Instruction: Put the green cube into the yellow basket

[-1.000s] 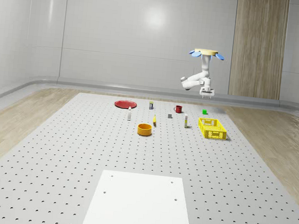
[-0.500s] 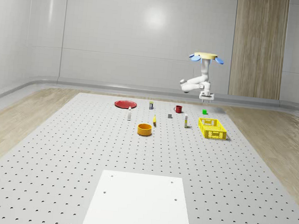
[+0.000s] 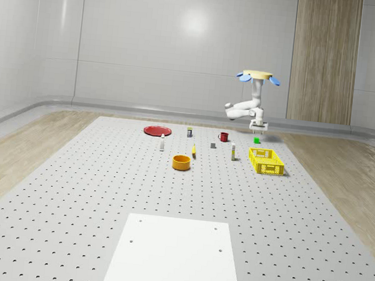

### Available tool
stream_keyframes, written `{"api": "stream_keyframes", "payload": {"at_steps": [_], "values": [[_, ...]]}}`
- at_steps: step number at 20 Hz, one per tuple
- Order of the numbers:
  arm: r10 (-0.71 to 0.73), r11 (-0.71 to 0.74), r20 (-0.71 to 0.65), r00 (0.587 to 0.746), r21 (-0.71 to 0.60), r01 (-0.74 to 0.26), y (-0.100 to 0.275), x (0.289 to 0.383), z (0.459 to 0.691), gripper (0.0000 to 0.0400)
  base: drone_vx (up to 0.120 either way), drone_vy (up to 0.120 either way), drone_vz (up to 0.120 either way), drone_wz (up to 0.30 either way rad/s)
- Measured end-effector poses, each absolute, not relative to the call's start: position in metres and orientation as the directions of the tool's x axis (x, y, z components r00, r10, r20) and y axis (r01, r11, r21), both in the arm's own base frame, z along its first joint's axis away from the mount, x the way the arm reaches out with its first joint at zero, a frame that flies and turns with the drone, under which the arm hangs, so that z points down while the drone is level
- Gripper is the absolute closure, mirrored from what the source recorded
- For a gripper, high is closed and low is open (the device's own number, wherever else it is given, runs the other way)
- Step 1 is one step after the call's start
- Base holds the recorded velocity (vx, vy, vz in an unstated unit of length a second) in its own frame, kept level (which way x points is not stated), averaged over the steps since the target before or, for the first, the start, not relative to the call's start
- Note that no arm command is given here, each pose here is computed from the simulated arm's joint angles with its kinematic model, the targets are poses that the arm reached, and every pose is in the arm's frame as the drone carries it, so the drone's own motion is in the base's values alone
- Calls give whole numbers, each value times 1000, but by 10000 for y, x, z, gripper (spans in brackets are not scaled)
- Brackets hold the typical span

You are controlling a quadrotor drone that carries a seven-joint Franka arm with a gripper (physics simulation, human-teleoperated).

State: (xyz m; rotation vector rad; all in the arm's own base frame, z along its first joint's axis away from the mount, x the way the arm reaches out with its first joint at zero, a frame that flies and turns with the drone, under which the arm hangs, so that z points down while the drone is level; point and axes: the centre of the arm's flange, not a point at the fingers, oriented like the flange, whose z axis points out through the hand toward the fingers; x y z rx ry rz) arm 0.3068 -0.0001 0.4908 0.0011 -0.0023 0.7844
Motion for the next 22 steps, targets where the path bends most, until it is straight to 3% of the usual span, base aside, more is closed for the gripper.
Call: {"api": "stream_keyframes", "payload": {"at_steps": [5, 7, 22], "values": [[706, 708, 2, 708, 0, -706, -2, 3068, 4907, 0, 8, -24, -104, 0], [706, 708, 2, 708, 0, -706, -1, 3068, 4907, 0, 120, 0, 0, 0], [707, 707, 2, 707, 0, -707, 29, 3068, 5229, 0, 0, 0, 0, 0]]}}
